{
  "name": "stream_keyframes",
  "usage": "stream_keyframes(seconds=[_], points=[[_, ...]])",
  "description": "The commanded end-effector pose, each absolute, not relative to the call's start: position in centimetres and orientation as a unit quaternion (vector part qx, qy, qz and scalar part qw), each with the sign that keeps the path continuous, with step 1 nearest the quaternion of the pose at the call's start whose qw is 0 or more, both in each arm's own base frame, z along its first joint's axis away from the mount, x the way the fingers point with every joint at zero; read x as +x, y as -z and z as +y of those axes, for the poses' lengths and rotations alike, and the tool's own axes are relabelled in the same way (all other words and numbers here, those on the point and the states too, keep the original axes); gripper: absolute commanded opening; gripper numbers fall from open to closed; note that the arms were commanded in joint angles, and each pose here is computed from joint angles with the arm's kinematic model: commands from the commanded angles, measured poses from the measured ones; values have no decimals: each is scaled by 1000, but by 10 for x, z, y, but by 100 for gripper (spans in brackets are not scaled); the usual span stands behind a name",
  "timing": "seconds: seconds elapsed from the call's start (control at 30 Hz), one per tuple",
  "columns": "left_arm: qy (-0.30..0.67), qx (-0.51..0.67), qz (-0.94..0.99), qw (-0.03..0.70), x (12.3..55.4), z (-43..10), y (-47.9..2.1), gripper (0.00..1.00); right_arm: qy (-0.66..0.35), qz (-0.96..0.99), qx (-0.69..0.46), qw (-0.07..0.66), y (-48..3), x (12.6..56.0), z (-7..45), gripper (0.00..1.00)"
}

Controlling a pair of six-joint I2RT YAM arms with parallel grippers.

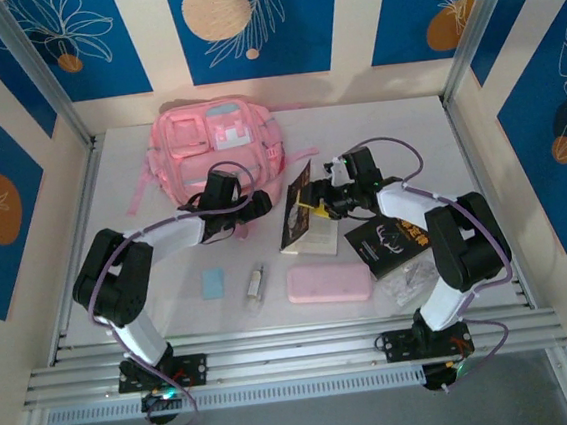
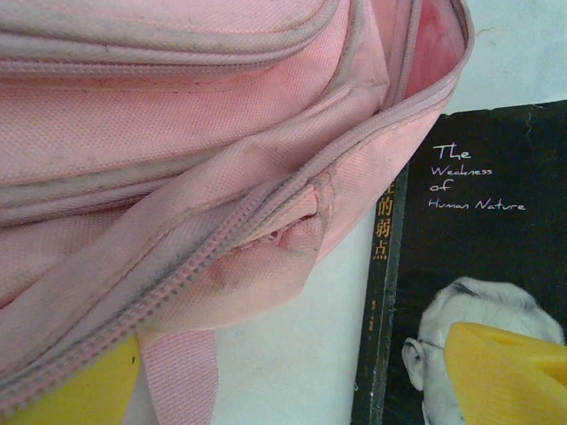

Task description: Pack the student bag

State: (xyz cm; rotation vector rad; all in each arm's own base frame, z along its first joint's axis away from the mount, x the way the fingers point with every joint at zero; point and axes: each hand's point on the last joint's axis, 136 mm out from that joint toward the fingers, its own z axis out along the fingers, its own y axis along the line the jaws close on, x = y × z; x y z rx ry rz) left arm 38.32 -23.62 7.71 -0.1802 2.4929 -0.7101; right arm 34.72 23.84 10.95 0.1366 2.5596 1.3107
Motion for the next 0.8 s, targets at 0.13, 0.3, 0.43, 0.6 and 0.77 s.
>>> stream_keyframes(seconds=[0.13, 0.3, 0.43, 0.6, 0.77], points=[[267, -86, 915, 291, 390, -224, -86, 90, -427, 885, -14, 186, -95, 359, 246, 69], [274, -89, 911, 295, 389, -224, -94, 89, -405, 884, -53, 227, -101, 370, 249, 77], [277, -89, 910, 297, 389, -225, -98, 89, -380, 889, -64, 245, -99, 377, 245, 81], [281, -91, 908, 297, 389, -225, -101, 89, -420, 876, -56, 229, -110, 374, 248, 79], [277, -86, 911, 295, 386, -225, -101, 89, -439, 877, -30, 193, -116, 361, 247, 54]])
